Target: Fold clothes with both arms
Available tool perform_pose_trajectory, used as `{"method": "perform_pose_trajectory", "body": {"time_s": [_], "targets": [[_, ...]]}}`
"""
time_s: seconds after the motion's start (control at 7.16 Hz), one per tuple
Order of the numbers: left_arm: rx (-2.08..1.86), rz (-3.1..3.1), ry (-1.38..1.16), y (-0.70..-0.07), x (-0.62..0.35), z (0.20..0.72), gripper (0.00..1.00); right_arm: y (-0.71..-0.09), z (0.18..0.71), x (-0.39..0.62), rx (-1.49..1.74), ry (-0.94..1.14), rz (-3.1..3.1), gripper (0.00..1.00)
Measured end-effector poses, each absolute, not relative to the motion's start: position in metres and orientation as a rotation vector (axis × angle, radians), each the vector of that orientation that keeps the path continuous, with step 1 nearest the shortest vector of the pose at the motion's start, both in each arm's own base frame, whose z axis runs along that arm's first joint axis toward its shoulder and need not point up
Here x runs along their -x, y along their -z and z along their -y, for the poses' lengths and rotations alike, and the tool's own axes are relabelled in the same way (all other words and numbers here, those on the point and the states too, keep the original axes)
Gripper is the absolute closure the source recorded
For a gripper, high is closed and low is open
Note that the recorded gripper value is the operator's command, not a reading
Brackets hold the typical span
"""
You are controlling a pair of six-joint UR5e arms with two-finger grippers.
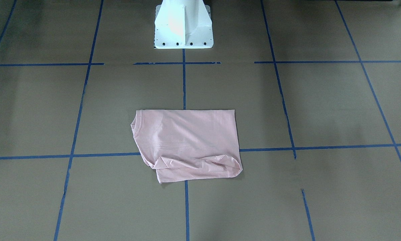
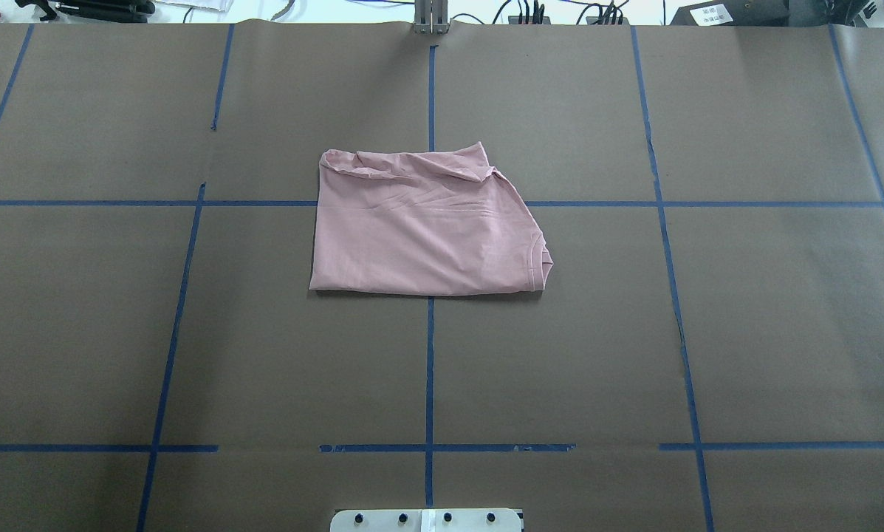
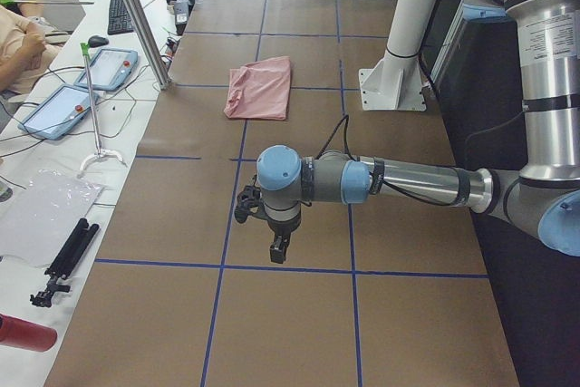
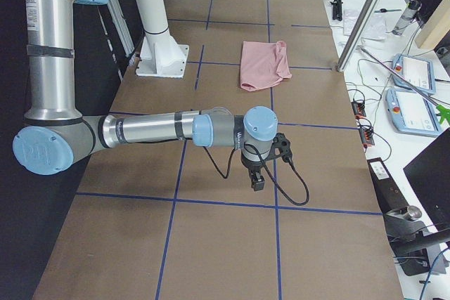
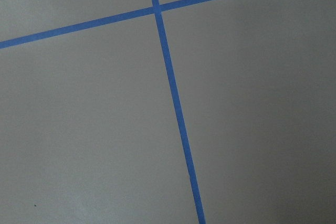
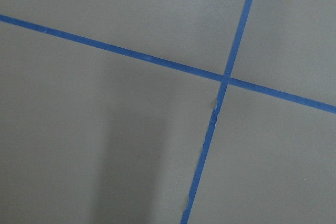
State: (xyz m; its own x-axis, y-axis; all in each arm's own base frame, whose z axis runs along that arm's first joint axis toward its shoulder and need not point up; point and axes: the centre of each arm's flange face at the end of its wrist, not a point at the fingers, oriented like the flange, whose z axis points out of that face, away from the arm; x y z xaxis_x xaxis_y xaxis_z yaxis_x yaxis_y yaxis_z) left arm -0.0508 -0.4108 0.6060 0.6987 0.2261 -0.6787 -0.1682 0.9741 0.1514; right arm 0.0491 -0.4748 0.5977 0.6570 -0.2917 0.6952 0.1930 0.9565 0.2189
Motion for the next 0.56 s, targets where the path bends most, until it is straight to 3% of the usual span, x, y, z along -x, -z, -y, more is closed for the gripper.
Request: {"method": "perform_pose_trajectory", "body": {"time_s": [0.56], "targets": [[-0.092,-0.766,-0.222,-0.5987,0.0521,0.409,0.0,-0.5991,0.476,-0.0415,-0.118,0.292,0.777,0.0]]}}
